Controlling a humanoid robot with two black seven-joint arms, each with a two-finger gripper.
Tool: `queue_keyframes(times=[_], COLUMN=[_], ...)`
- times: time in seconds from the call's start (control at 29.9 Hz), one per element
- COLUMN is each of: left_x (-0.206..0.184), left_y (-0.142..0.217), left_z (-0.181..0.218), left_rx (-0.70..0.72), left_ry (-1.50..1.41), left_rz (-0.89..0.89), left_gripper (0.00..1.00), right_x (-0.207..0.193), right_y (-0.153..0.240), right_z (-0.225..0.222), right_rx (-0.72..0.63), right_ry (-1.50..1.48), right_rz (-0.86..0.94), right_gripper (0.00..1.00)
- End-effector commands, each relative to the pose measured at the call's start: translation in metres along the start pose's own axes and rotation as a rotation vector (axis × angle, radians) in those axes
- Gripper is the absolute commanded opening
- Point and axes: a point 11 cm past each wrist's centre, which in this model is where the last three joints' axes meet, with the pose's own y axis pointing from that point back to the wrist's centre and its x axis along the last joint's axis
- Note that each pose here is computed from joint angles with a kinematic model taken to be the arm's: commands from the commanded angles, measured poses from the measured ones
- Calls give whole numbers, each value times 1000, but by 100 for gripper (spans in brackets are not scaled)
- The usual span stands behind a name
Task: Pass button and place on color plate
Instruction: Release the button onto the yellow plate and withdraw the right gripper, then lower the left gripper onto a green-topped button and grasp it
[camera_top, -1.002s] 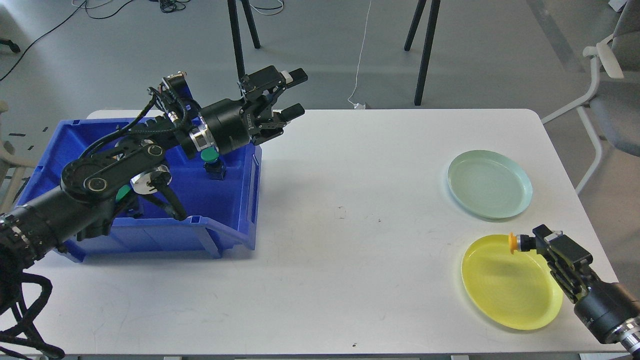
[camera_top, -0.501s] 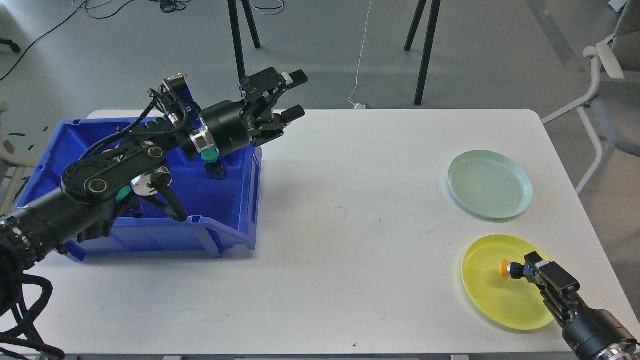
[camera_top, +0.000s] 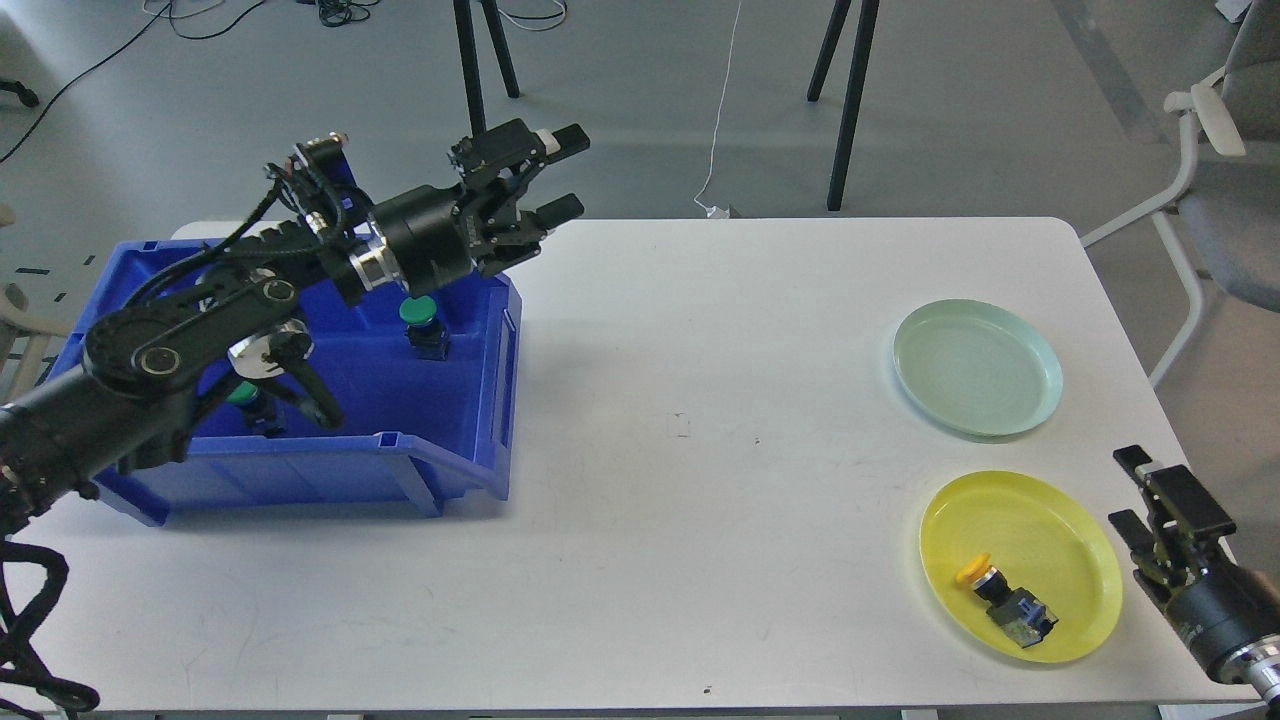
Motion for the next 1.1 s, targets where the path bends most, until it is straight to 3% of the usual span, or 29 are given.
queue_keyframes(times=[0.0, 0.13, 0.3, 0.57, 0.83, 1.07], left_x=[34, 31, 36, 41, 44, 40], left_y=[53, 91, 151, 184, 191, 176], left_z=[24, 8, -33, -50, -63, -88], left_rx=[138, 458, 759, 879, 915, 922], left_ry=[-250, -670, -876, -924, -899, -861], left_rz=[-22, -267, -456, -512, -506, -514], left_gripper=[92, 91, 90, 90, 90, 89], right_x=[11, 26, 14, 15, 16, 18], right_y=[-37, -61, -73, -72, -68, -65], right_z=[-39, -55, -55, -43, -32, -27], right_rx=[114, 156, 187, 164, 149, 136], right_ry=[-156, -342, -452, -462, -487, -486], right_rz=[5, 21, -7, 8, -37, -32], right_gripper=[97, 97, 97, 97, 97, 97])
